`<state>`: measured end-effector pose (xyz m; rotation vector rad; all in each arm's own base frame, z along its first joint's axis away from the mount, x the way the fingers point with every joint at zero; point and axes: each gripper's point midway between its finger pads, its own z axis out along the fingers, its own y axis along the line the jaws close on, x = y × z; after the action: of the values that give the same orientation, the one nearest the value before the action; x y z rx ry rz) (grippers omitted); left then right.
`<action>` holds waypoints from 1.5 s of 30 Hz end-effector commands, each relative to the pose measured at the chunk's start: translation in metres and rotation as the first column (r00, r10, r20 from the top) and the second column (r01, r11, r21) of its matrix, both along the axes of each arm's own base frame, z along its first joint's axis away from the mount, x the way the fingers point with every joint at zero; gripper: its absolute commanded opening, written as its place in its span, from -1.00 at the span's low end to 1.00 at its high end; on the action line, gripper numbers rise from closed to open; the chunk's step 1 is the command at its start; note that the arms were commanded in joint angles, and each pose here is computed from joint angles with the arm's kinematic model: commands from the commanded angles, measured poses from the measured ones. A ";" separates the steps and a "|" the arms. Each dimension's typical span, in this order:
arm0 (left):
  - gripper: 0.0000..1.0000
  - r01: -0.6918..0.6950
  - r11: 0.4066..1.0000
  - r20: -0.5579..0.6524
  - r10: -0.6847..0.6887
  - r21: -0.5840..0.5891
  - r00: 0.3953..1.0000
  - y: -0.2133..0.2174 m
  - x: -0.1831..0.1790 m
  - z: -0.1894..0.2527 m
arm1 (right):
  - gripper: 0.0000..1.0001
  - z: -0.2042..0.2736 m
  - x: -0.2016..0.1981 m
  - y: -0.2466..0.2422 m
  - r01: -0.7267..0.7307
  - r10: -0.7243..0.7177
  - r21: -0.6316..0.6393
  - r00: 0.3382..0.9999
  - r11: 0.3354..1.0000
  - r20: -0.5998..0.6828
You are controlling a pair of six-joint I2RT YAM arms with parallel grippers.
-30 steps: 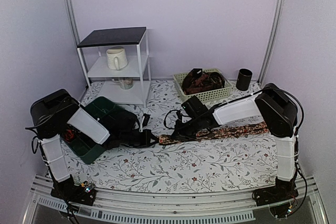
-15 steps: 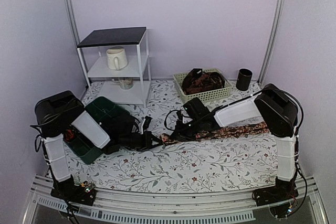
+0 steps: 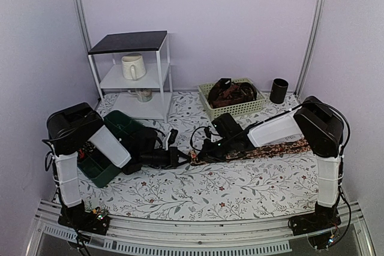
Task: Roll the ties
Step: Roll the tie at the center of the board.
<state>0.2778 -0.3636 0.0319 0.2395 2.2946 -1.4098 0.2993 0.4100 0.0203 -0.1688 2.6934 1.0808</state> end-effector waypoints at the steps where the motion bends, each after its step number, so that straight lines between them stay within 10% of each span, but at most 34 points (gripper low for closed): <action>1: -1.00 0.024 1.000 0.026 -0.024 0.013 0.999 -0.004 0.002 -0.001 | -0.98 0.019 0.002 -0.007 0.019 -0.019 0.023 1.000 1.000 0.020; 45: -0.95 0.104 0.993 0.082 -0.109 0.060 0.991 -0.016 0.002 0.007 | -1.00 0.028 0.001 -0.024 0.075 -0.078 0.058 0.996 0.995 0.046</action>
<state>0.2811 -0.3729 0.0311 0.3960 2.3019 -1.3489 0.2950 0.3940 0.0267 -0.0978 2.6593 1.1367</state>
